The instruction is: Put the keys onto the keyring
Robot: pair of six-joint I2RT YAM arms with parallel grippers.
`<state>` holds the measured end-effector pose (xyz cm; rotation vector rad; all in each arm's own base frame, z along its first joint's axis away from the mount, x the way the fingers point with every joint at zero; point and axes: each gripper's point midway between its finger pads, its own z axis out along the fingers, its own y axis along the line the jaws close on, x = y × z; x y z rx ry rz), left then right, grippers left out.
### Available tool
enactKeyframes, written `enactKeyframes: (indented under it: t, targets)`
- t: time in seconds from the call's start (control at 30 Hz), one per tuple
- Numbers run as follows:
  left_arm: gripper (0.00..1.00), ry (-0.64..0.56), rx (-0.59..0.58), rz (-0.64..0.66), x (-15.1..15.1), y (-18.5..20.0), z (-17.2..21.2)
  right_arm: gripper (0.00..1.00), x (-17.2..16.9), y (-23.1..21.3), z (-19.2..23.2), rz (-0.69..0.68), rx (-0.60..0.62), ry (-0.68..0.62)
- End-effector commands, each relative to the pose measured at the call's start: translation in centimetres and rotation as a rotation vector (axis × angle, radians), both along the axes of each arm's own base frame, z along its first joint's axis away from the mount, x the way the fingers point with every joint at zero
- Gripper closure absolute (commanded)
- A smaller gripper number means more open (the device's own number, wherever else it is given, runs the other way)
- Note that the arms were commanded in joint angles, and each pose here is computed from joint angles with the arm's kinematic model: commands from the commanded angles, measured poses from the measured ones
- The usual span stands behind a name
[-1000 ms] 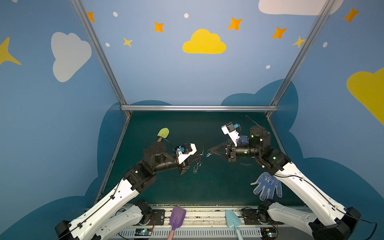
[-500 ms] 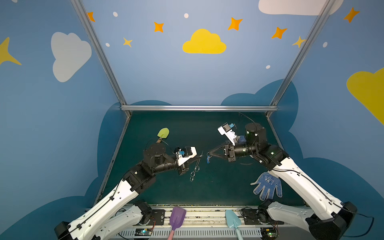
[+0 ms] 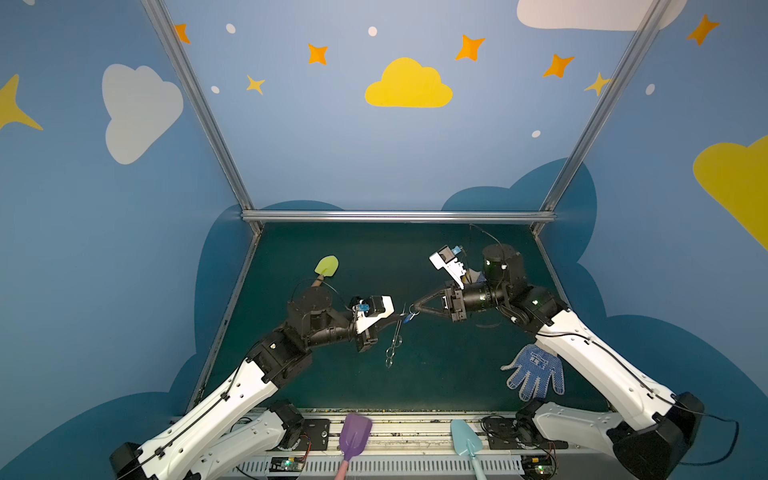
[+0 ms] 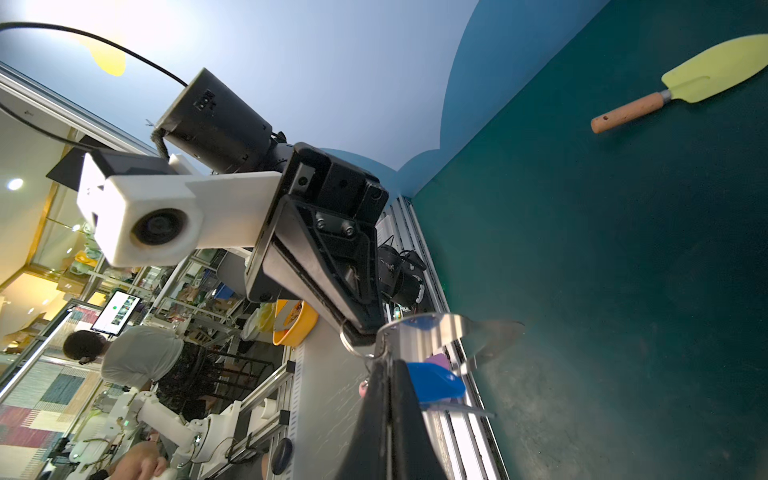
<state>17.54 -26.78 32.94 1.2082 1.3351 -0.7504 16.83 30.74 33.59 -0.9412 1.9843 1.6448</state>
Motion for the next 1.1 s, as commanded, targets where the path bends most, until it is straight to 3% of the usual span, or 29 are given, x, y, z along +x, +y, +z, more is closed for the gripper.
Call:
enactKeyframes:
  t: [0.0,0.67,1.07]
  targets:
    - [0.96,-0.049,-0.032,-0.018,-0.4,0.0,1.2,1.0,-0.4,0.4,1.5,0.035,0.041,-0.015]
    - [0.96,-0.11,-0.023,0.041,0.3,0.5,1.3,1.0,-0.6,0.7,2.6,0.078,0.082,0.094]
    - [0.96,-0.142,-0.058,0.078,0.3,1.0,2.2,1.0,0.2,0.9,1.6,0.033,0.064,0.143]
